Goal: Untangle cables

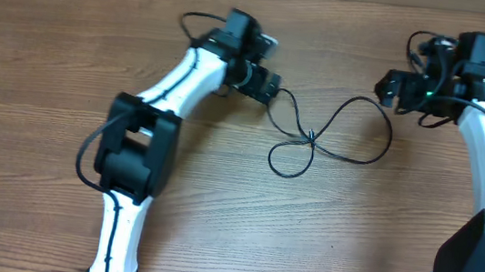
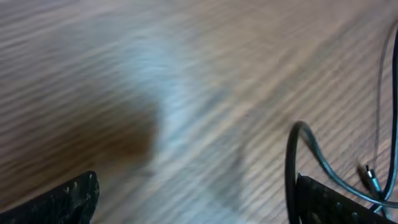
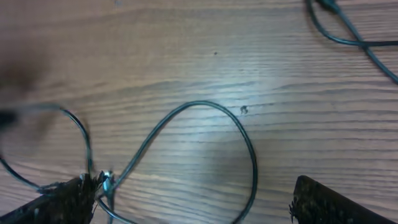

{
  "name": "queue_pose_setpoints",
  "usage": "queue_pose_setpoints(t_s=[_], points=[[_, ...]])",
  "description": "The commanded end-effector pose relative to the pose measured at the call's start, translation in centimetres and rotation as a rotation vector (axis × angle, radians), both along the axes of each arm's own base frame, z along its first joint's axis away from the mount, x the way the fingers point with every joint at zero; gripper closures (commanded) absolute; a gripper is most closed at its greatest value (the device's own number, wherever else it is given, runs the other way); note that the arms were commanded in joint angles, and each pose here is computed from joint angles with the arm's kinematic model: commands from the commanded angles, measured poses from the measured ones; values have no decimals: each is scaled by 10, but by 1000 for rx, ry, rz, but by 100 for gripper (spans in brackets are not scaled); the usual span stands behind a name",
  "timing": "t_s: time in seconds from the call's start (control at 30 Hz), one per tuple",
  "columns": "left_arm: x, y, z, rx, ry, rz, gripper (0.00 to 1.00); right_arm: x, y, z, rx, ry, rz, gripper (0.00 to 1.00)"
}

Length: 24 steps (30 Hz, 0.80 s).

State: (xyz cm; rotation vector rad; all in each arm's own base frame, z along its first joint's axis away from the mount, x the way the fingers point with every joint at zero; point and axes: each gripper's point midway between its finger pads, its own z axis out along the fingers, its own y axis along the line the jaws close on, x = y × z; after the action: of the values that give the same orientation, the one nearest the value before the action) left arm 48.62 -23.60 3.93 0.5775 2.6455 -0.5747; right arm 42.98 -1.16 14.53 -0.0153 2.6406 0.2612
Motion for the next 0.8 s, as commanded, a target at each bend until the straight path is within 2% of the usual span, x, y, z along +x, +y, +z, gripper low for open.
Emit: queue_pose_setpoints(t_s=[0.0, 0.13, 0.47, 0.6, 0.67, 0.77], points=[[12, 13, 22, -152, 39, 53, 1, -12, 6, -30, -51, 79, 27, 0], [15, 21, 20, -133, 32, 71, 0, -30, 16, -57, -45, 154, 49, 0], [25, 52, 6, 48, -7, 164, 0, -62, 19, -102, -39, 240, 53, 0], [27, 58, 5, 79, -17, 181, 0, -62, 20, -108, -32, 230, 56, 0], [27, 58, 5, 79, -17, 181, 0, -58, 32, -104, 34, 204, 81, 0], [27, 58, 5, 79, -17, 181, 0, -43, 27, -100, 4, 143, 71, 0]])
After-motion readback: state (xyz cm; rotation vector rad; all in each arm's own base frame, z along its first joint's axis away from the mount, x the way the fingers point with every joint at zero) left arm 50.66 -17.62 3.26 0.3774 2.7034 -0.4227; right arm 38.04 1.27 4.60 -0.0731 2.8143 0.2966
